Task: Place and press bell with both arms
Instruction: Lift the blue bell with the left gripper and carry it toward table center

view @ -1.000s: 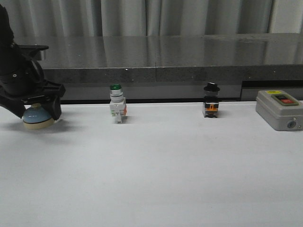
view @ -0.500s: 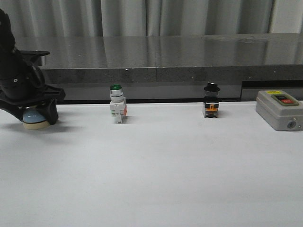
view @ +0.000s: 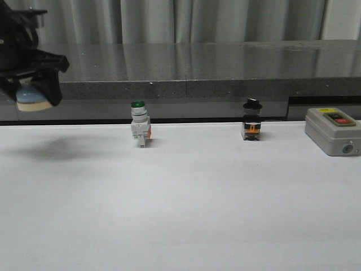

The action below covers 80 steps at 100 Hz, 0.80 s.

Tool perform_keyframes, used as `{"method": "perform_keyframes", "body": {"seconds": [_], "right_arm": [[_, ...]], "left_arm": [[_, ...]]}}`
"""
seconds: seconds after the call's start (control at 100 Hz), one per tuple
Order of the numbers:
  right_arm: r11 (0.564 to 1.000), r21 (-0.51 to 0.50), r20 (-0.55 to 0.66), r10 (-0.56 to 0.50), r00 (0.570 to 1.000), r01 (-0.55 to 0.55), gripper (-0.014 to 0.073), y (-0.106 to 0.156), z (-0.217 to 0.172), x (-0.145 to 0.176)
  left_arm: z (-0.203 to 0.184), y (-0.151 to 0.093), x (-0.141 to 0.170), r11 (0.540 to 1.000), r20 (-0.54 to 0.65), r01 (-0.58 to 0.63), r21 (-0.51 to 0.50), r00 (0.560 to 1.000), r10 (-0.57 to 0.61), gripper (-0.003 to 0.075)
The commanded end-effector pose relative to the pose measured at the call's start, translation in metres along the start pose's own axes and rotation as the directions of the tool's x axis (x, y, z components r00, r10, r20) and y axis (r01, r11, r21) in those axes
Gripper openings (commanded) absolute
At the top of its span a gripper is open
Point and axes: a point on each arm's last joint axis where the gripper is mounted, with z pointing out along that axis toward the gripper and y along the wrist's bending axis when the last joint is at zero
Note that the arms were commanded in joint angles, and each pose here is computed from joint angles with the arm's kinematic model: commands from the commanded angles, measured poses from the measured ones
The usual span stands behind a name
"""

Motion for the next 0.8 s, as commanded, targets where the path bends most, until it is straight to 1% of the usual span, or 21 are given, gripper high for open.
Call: {"method": "perform_keyframes", "body": {"seconds": [0.0, 0.08, 0.17, 0.28, 0.29, 0.41, 0.53, 0.62, 0.69, 0.79], "right_arm": [[1.0, 0.001, 0.115, -0.008, 0.993, 0.008, -0.006, 0.0, -0.002, -0.014], [1.0, 0.001, 0.115, -0.008, 0.993, 0.008, -0.006, 0.0, -0.002, -0.014], [1.0, 0.001, 0.115, -0.008, 0.993, 0.008, -0.006, 0.0, -0.002, -0.014], [1.0, 0.001, 0.115, -0.008, 0.993, 0.008, -0.006, 0.0, -0.002, -0.014], [1.0, 0.001, 0.115, -0.008, 0.993, 0.008, -0.006, 0.0, -0.002, -0.014], [1.0, 0.001, 0.115, -0.008, 0.993, 0.008, -0.006, 0.0, -0.002, -0.014], [1.0, 0.001, 0.115, -0.008, 0.993, 0.008, -0.006, 0.0, -0.002, -0.014], [1.0, 0.001, 0.115, -0.008, 0.993, 0.008, -0.006, 0.0, -0.002, -0.014], [1.0, 0.001, 0.115, -0.008, 0.993, 0.008, -0.006, 0.0, -0.002, -0.014], [1.0, 0.001, 0.115, -0.008, 0.993, 0.008, -0.006, 0.0, -0.002, -0.014]], "left_arm": [[-0.055, -0.018, -0.018, 0.999, 0.15, -0.011, 0.043, 0.989, 0.004, 0.0156], [-0.071, -0.036, -0.018, 0.996, 0.183, -0.058, 0.067, 0.982, 0.045, 0.0156], [-0.082, -0.063, -0.016, 0.988, 0.205, -0.116, 0.102, 0.974, 0.093, 0.0156], [-0.083, -0.101, -0.008, 0.968, 0.204, -0.199, 0.153, 0.965, 0.166, 0.0156], [-0.082, -0.101, -0.007, 0.968, 0.202, -0.199, 0.153, 0.965, 0.166, 0.0156], [-0.08, -0.143, 0.003, 0.937, 0.219, -0.283, 0.205, 0.946, 0.238, 0.0156], [-0.071, -0.179, 0.014, 0.904, 0.242, -0.349, 0.246, 0.925, 0.292, 0.0156], [-0.058, -0.203, 0.026, 0.88, 0.228, -0.391, 0.271, 0.914, 0.336, 0.0156], [-0.046, -0.219, 0.036, 0.863, 0.208, -0.416, 0.287, 0.906, 0.368, 0.0156], [-0.029, -0.235, 0.048, 0.845, 0.177, -0.441, 0.301, 0.897, 0.405, 0.0156]]}}
